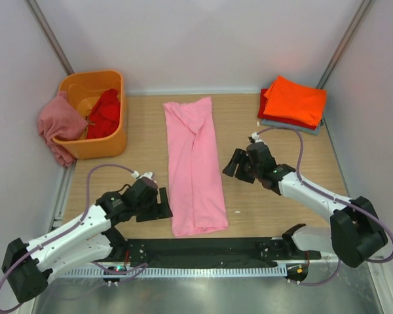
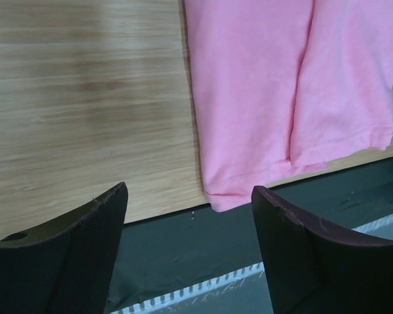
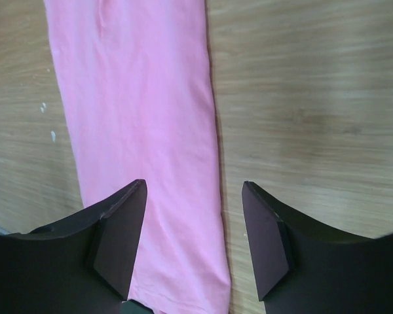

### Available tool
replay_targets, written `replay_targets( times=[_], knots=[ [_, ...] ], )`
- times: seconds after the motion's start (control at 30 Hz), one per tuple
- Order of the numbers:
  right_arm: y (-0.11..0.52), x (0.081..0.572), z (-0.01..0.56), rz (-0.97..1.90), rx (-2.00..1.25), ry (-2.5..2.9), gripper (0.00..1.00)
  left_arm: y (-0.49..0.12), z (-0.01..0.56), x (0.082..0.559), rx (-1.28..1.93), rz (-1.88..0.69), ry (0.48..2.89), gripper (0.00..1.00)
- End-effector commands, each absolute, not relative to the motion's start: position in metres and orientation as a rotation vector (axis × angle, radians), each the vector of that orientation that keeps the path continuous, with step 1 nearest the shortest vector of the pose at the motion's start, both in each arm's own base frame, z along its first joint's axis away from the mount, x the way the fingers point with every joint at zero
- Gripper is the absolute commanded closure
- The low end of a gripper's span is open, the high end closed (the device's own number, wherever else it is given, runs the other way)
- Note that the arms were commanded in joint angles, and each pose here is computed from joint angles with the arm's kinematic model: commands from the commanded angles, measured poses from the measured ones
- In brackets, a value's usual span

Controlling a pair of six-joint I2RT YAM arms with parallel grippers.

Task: Fold and stack the t-shirts
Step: Fold the tshirt

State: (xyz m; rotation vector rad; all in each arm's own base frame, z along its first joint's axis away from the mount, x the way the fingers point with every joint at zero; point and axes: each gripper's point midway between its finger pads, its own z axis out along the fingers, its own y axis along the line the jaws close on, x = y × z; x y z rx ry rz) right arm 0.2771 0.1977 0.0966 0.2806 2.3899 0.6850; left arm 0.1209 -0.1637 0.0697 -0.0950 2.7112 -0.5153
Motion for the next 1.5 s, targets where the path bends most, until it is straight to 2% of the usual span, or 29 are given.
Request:
replay_targets(
  times=[0.0,0.1,0.27,0.4,0.43,0.47,0.53,0.57,0.6,0.7,0.8,0.87,1.27,1.33,1.47],
  knots=[
    [0.212,0.284,0.109,0.781,0.240,2.335,0.37,-0.189,0.096,0.133,-0.195,-0.745,2.580,0.24],
    [0.229,0.317,0.145,0.780,0.165,2.283,0.40,-0.187,0.093,0.132,-0.170,-0.732,2.579,0.28],
    [0.248,0.379,0.162,0.735,0.130,2.273,0.44,-0.185,0.107,0.127,-0.120,-0.737,2.589,0.32],
    [0.258,0.441,0.163,0.744,0.170,2.295,0.46,-0.151,0.149,0.128,-0.032,-0.527,2.566,0.27],
    [0.265,0.464,0.184,0.772,0.167,2.246,0.47,-0.148,0.172,0.134,-0.023,-0.512,2.522,0.26],
    [0.269,0.478,0.160,0.764,0.180,2.292,0.48,-0.140,0.179,0.136,-0.017,-0.456,2.512,0.25],
    [0.274,0.509,0.171,0.772,0.197,2.269,0.50,-0.114,0.194,0.139,0.044,-0.310,2.472,0.23],
    [0.280,0.519,0.141,0.765,0.202,2.323,0.51,-0.108,0.196,0.140,0.071,-0.276,2.455,0.22],
    [0.285,0.533,0.157,0.777,0.197,2.292,0.52,-0.104,0.197,0.141,0.067,-0.259,2.440,0.20],
    [0.295,0.557,0.139,0.770,0.198,2.311,0.53,-0.130,0.208,0.135,0.144,-0.496,2.366,0.19],
    [0.296,0.569,0.110,0.726,0.217,2.350,0.53,-0.137,0.209,0.130,0.147,-0.605,2.308,0.18],
    [0.298,0.576,0.112,0.725,0.215,2.333,0.53,-0.128,0.213,0.132,0.098,-0.579,2.281,0.16],
    [0.298,0.580,0.071,0.700,0.252,2.373,0.54,-0.120,0.227,0.128,0.069,-0.634,2.198,0.15],
    [0.298,0.581,0.071,0.698,0.253,2.372,0.56,-0.120,0.226,0.128,0.065,-0.636,2.199,0.15],
    [0.299,0.582,0.069,0.703,0.253,2.372,0.65,-0.120,0.226,0.128,0.062,-0.635,2.197,0.15]
  ],
)
